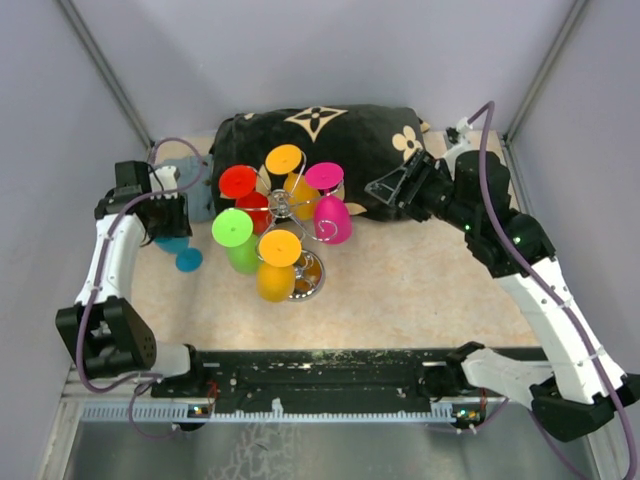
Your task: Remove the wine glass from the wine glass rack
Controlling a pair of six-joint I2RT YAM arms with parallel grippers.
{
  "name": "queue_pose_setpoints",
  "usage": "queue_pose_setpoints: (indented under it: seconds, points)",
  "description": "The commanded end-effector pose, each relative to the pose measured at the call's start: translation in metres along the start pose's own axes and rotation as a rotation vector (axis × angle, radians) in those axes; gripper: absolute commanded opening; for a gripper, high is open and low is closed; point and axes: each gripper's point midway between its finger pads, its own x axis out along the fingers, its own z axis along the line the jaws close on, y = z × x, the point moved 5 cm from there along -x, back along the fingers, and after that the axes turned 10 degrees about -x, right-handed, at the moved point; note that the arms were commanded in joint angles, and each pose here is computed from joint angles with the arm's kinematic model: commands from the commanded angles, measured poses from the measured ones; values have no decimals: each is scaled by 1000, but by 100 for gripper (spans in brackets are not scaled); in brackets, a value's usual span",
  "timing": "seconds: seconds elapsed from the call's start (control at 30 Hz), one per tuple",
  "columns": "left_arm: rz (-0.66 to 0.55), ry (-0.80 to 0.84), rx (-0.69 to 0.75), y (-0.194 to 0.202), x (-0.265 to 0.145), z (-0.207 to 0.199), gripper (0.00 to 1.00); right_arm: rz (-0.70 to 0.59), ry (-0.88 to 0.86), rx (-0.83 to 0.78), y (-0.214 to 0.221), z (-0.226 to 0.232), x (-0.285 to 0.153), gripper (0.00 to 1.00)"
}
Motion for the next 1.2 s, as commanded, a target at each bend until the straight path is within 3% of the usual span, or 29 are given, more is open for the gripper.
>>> queue_pose_setpoints:
  seconds: [0.0, 0.5, 0.9, 1.17]
  points:
    - [-47, 35, 20, -17, -19, -5, 57, -33, -49, -12, -11, 10, 6, 55]
    - [-199, 72, 22, -40, -81, -20, 83, 35, -197, 82, -38, 29, 56, 57]
    - [-229, 127, 6, -37, -110, -32, 99, 90, -283, 144, -55, -2, 74, 56]
    - [-281, 154, 1, -50, -136, -40, 100, 169, -379, 199, -47, -3, 94, 52]
